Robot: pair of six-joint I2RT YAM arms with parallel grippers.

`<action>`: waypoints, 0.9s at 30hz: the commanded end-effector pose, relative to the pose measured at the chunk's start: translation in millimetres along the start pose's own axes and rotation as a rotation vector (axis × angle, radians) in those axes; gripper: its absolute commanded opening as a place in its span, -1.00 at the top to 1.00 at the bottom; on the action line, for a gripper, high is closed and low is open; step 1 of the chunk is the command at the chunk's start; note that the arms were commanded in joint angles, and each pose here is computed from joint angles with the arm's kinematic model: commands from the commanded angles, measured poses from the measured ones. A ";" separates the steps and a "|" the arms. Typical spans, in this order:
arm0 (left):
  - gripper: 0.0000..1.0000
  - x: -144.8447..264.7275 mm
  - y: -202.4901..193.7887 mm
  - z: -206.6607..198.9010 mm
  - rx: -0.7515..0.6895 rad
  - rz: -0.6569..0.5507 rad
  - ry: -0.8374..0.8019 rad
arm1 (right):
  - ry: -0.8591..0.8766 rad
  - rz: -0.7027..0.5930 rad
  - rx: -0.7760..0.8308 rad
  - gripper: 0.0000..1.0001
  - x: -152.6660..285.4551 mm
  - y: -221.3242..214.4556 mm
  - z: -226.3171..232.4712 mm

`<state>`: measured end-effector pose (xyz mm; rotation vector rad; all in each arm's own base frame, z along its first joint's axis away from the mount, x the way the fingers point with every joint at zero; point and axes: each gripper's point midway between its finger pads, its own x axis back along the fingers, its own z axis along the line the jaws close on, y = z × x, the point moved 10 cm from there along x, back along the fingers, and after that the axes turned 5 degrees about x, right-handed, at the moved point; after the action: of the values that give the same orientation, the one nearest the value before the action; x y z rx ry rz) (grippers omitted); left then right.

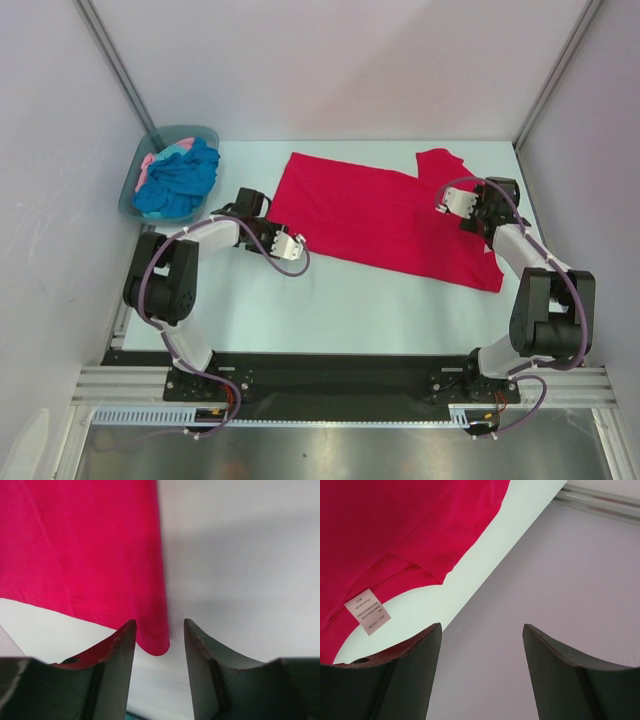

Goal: Fold and stack the t-shirts
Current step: Fold the tshirt

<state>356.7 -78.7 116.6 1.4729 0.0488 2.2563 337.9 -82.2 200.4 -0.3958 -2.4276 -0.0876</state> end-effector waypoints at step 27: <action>0.99 26.7 5.2 -37.6 0.014 0.018 -0.348 | -0.112 -0.026 -0.041 -0.41 -2.4 14.1 -38.4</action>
<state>343.1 -73.4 109.7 1.6878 -0.0321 2.1238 354.1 -76.7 209.3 -0.4082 -2.4646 -0.1130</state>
